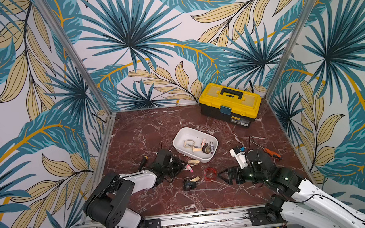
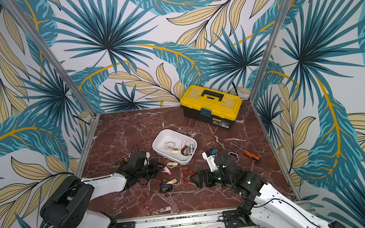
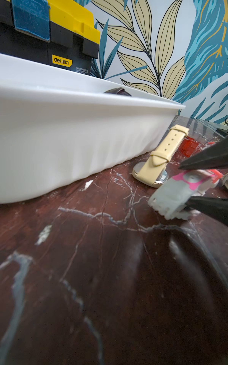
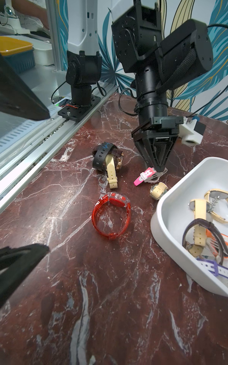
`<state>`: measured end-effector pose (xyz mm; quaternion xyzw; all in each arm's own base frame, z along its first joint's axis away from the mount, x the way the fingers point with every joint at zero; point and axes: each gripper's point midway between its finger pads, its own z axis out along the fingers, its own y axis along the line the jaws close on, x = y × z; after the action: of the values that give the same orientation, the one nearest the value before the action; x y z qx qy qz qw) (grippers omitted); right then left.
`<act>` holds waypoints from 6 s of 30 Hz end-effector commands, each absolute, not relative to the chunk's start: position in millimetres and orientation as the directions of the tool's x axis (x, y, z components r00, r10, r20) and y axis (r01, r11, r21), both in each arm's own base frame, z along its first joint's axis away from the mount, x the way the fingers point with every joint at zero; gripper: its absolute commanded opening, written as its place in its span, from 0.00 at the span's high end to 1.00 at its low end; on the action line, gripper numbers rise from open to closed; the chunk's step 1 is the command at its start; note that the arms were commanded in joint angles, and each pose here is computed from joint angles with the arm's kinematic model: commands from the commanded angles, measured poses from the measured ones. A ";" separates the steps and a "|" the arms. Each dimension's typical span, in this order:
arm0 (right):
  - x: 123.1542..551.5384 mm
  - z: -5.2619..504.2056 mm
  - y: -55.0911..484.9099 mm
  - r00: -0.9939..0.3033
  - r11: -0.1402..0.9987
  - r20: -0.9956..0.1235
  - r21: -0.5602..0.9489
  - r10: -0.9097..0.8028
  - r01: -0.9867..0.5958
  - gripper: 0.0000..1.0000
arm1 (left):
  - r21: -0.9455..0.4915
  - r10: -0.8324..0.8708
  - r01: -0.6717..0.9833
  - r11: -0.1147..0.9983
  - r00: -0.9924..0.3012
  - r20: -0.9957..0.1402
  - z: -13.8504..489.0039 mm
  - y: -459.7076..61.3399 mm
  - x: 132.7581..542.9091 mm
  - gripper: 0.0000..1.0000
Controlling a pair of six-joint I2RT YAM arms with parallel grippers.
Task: Put the watch into the storage box
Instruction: Pick up the watch at the center of the board, then place the watch in the storage box, then pick up the watch at the center of the board.
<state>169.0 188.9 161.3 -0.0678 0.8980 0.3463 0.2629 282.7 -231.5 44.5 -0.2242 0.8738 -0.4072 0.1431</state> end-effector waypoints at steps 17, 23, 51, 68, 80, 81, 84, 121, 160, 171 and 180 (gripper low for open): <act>169.9 144.8 185.1 -0.862 0.773 -0.502 0.573 0.068 -0.273 0.00 | -0.682 -0.379 -0.112 0.723 -0.890 -0.256 86.4 -223.9 281.4 1.00; 172.0 142.3 188.2 -0.867 0.773 -0.494 0.574 0.062 -0.272 0.00 | -0.523 -0.239 -0.030 0.852 -0.911 -0.337 107.7 -200.3 262.5 1.00; 173.8 135.7 185.6 -0.868 0.787 -0.492 0.560 0.065 -0.259 0.00 | 0.130 0.412 0.393 0.910 -0.826 -0.384 125.0 -245.5 409.7 1.00; 172.0 127.3 185.8 -0.875 0.782 -0.478 0.573 0.076 -0.245 0.00 | 0.258 0.441 0.368 0.894 -0.826 -0.350 85.0 -245.6 440.1 1.00; 171.7 129.1 184.8 -0.872 0.782 -0.482 0.574 0.082 -0.244 0.00 | 0.256 0.429 0.357 0.898 -0.840 -0.334 60.6 -247.3 437.7 0.95; 171.6 129.8 184.8 -0.872 0.781 -0.482 0.575 0.083 -0.244 0.00 | 0.252 0.426 0.356 0.900 -0.841 -0.334 59.5 -247.7 437.2 0.92; 172.3 131.9 185.4 -0.871 0.778 -0.484 0.579 0.087 -0.244 0.00 | 0.242 0.425 0.359 0.901 -0.842 -0.332 56.9 -250.0 434.6 0.82; 205.0 115.2 287.0 -0.926 0.780 -0.367 0.554 -0.084 -0.290 0.04 | -0.417 0.009 0.555 0.719 -0.608 -0.794 256.9 -195.3 173.4 0.00; 183.5 48.5 280.7 -0.921 0.901 -0.273 0.259 -0.278 -0.348 0.19 | -0.480 -0.010 0.461 0.746 -0.713 -0.701 202.8 -184.3 149.0 0.00; 176.6 49.1 325.7 -0.888 0.850 -0.287 0.292 -0.358 -0.437 0.17 | -0.449 -0.003 0.438 0.779 -0.712 -0.702 196.3 -177.1 151.7 0.00; 176.6 55.7 343.1 -0.864 0.822 -0.312 0.299 -0.396 -0.485 0.17 | -0.436 -0.006 0.424 0.794 -0.712 -0.703 194.8 -173.5 153.6 0.00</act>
<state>176.7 340.3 54.2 -0.2191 0.9506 0.1867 0.1158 153.3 -177.0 207.9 0.1204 0.8665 -0.3154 0.3678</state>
